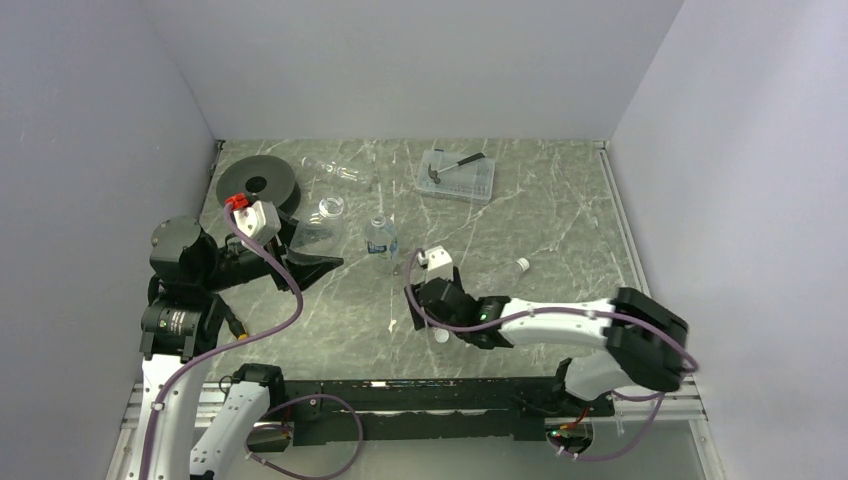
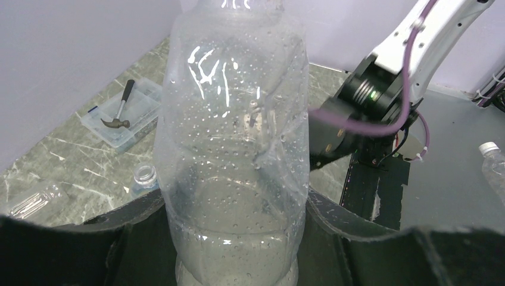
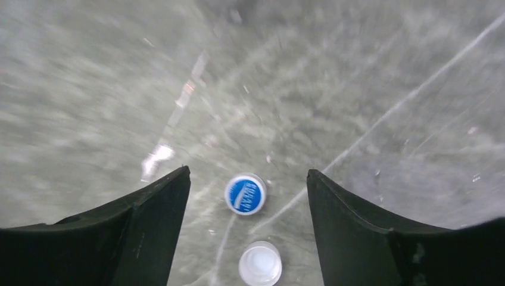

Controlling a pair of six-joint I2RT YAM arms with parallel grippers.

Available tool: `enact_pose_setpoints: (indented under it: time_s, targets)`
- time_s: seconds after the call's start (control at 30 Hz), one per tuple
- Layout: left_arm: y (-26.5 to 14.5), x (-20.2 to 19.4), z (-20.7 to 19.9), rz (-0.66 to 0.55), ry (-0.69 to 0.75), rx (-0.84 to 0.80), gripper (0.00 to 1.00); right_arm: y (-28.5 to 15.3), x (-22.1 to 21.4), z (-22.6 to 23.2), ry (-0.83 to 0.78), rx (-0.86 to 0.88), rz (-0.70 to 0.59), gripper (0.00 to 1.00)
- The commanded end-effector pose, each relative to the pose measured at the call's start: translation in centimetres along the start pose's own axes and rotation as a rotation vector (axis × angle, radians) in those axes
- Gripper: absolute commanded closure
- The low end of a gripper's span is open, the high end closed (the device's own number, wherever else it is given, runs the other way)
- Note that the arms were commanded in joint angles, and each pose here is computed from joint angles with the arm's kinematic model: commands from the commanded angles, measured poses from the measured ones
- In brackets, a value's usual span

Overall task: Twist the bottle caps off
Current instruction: Place the bottle cap at the center of the board, then place the plastic bottle at the center of the board.

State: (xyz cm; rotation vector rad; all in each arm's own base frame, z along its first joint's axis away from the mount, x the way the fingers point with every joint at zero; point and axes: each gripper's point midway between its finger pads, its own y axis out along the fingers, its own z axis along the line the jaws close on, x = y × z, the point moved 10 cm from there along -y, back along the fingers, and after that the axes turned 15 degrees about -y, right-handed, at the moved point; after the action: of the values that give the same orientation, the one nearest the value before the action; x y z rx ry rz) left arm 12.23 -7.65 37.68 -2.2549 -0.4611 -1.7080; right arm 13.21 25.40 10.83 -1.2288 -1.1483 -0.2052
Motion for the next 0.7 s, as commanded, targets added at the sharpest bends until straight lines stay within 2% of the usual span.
enact_pose_setpoints:
  time_s: [0.0, 0.1, 0.33, 0.5, 0.67]
  targets:
    - [-0.2, 1.1, -0.7, -0.021, 0.041, -0.02, 1.0, -6.6, 9.6, -1.1, 0.039, 0.068, -0.299, 0.2]
    - [-0.2, 1.0, -0.7, -0.019, 0.041, -0.029, 1.0, -12.9, 15.1, -2.2, 0.012, 0.224, -0.512, 0.08]
    - [-0.1, 0.5, -0.8, -0.001, 0.039, -0.077, 1.0, -23.1, 23.6, -2.4, -0.133, 0.61, -0.782, 0.0]
    - [0.0, 0.4, -1.1, 0.015, 0.028, -0.141, 1.0, -24.9, 27.0, -1.5, -0.144, 0.715, -0.921, 0.0]
    - [0.0, 0.4, -1.1, 0.026, 0.012, -0.153, 1.0, -23.6, 29.1, 0.1, -0.134, 0.754, -0.965, 0.01]
